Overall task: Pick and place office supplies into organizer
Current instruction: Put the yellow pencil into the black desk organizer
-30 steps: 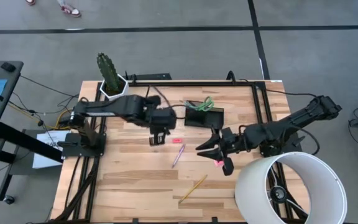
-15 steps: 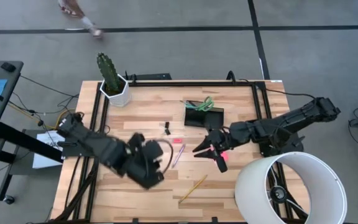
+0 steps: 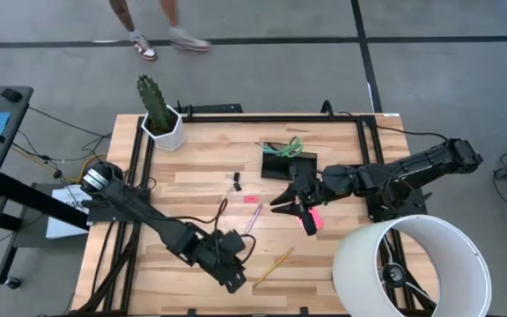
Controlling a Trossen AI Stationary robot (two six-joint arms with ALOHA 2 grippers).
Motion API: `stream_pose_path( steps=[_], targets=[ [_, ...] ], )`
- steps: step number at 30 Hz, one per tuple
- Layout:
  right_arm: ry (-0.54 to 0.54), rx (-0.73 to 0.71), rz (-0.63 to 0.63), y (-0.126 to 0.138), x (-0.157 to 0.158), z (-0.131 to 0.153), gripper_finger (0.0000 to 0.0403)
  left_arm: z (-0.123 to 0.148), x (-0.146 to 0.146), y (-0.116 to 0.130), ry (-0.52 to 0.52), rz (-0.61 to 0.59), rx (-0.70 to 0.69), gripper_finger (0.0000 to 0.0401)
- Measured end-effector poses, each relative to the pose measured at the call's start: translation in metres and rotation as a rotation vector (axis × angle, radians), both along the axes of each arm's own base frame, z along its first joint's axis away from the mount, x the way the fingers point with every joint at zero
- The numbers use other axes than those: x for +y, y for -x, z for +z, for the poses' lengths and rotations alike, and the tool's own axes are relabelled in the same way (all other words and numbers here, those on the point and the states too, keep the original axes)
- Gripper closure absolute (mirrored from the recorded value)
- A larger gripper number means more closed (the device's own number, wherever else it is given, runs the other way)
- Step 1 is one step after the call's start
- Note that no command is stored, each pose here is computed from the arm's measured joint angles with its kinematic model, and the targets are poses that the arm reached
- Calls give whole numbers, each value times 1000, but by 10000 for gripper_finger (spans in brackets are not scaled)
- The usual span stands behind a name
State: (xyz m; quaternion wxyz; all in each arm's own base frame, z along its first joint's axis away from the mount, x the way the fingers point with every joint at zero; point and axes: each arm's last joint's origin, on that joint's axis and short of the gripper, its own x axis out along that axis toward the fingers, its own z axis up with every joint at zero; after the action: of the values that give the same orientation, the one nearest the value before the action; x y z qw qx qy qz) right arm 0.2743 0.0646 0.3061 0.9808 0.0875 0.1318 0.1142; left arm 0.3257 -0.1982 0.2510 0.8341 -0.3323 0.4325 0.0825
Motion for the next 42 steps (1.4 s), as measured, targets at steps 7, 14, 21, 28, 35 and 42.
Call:
stream_pose_path(
  steps=[7,14,21,28,35,42],
  targets=[
    [1,2,-1,0,0,0,321,-38,2,-7,-17,-129,3,287],
    [1,2,3,-2,1,-2,321,-67,-17,-35,-38,-292,101,287],
    [16,63,23,-8,8,-16,321,-78,-28,-57,-90,-303,150,287],
    [24,92,8,-22,7,-30,321,-75,-33,-62,-125,-375,125,287],
    [45,82,30,-37,9,-46,321,-83,-37,-62,-137,-385,126,287],
    [75,9,134,-45,20,-50,321,-105,-46,-69,-101,-414,130,287]
  ],
)
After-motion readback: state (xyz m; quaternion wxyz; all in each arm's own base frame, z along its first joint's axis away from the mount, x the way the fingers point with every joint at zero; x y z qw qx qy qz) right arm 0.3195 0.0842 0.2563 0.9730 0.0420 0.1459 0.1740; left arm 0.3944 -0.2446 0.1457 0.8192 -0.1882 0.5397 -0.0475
